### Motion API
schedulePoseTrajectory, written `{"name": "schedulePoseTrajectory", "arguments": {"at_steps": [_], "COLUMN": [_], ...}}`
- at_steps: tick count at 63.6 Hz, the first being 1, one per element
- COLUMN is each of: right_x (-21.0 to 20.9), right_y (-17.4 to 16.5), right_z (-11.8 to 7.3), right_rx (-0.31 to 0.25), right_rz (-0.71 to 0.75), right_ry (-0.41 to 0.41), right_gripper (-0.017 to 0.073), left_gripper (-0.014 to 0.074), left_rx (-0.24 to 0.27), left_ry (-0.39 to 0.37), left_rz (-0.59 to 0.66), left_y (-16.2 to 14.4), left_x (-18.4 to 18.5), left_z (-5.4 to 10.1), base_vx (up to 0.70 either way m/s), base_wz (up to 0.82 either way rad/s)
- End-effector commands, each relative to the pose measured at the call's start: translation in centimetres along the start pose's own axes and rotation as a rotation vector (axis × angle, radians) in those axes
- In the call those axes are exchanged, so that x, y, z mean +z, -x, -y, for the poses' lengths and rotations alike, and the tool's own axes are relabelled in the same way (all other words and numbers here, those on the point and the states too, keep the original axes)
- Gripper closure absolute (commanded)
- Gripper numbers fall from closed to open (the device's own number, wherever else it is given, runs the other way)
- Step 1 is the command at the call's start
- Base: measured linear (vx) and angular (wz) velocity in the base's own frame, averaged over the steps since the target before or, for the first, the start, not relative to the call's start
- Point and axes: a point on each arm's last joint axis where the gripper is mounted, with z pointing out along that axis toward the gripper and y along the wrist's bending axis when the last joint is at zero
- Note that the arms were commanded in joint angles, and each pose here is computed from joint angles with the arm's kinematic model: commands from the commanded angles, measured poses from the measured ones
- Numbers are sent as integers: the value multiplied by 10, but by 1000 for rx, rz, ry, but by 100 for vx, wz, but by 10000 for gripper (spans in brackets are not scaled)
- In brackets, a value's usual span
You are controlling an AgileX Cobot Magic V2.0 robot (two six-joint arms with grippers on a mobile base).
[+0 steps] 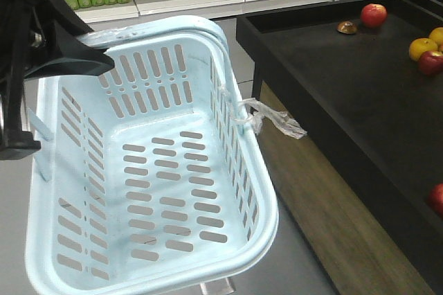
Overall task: Pick three apples into basket with both arms
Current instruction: 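Hold the basket up with the left gripper while the base turns away, then drive the base toward the drink shelves carrying the basket in the left gripper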
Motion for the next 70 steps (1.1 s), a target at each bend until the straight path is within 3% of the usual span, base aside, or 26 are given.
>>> {"name": "schedulePoseTrajectory", "arguments": {"at_steps": [1, 70], "right_x": [0, 0], "right_y": [2, 2], "right_z": [0, 0], "right_rx": [-10, -10], "right_rz": [71, 71], "right_ry": [1, 1], "right_gripper": [568, 568], "left_gripper": [601, 601], "left_rx": [-12, -12], "left_ry": [63, 63], "left_rz": [87, 87], "left_y": [5, 5], "left_x": [-19, -19], "left_z": [-4, -4], "base_vx": [0, 6], "base_wz": [17, 20]}}
